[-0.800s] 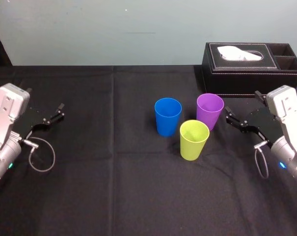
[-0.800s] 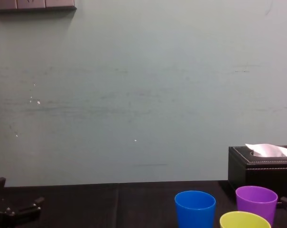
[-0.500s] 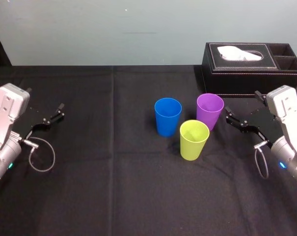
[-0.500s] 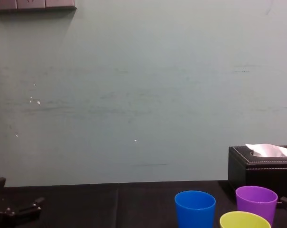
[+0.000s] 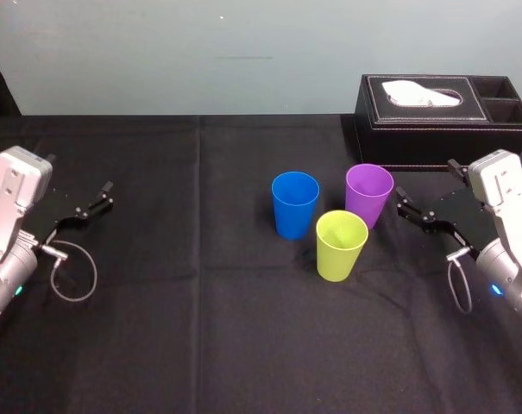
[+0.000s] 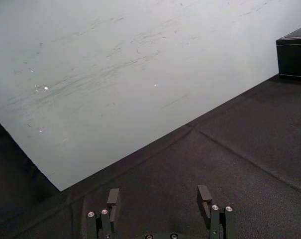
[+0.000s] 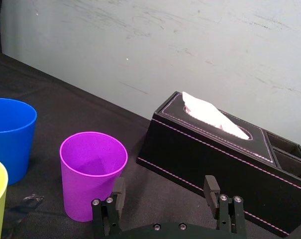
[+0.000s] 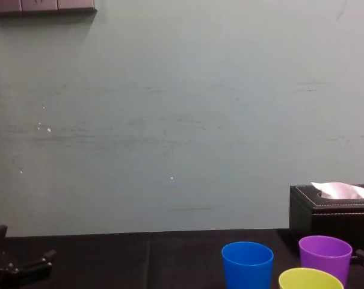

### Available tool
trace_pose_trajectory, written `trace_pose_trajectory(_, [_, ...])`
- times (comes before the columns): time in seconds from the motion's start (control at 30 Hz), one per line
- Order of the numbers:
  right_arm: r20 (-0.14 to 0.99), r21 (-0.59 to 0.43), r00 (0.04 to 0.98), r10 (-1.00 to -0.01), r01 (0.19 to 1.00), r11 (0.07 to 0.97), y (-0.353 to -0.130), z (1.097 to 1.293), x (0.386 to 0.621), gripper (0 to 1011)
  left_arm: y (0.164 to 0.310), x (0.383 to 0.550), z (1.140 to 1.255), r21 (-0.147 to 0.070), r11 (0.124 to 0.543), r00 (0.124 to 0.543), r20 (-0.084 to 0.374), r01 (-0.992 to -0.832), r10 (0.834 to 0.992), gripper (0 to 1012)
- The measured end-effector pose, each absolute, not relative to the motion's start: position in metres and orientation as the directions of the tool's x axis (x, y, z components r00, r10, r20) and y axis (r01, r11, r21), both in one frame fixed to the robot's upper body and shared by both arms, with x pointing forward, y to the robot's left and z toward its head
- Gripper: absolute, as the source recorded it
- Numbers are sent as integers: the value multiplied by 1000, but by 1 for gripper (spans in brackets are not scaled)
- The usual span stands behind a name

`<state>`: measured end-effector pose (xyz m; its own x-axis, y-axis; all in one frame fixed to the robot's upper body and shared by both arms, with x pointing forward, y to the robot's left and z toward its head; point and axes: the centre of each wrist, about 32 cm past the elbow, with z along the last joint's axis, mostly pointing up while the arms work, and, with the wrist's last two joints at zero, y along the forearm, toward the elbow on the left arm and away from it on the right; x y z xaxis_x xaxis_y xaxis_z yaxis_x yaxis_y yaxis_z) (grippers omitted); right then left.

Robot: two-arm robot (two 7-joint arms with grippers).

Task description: Stack the three plastic cups sequentially using one hand.

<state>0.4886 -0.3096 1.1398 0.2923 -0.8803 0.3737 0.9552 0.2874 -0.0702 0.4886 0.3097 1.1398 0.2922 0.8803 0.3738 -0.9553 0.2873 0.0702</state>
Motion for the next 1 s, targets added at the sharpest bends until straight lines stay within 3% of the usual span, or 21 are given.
trace_pose_trajectory(1.0, [364, -93, 298, -883, 954, 284, -316, 1142, 480, 1002, 310, 489, 1140, 70, 287, 292, 374, -955, 880, 1011])
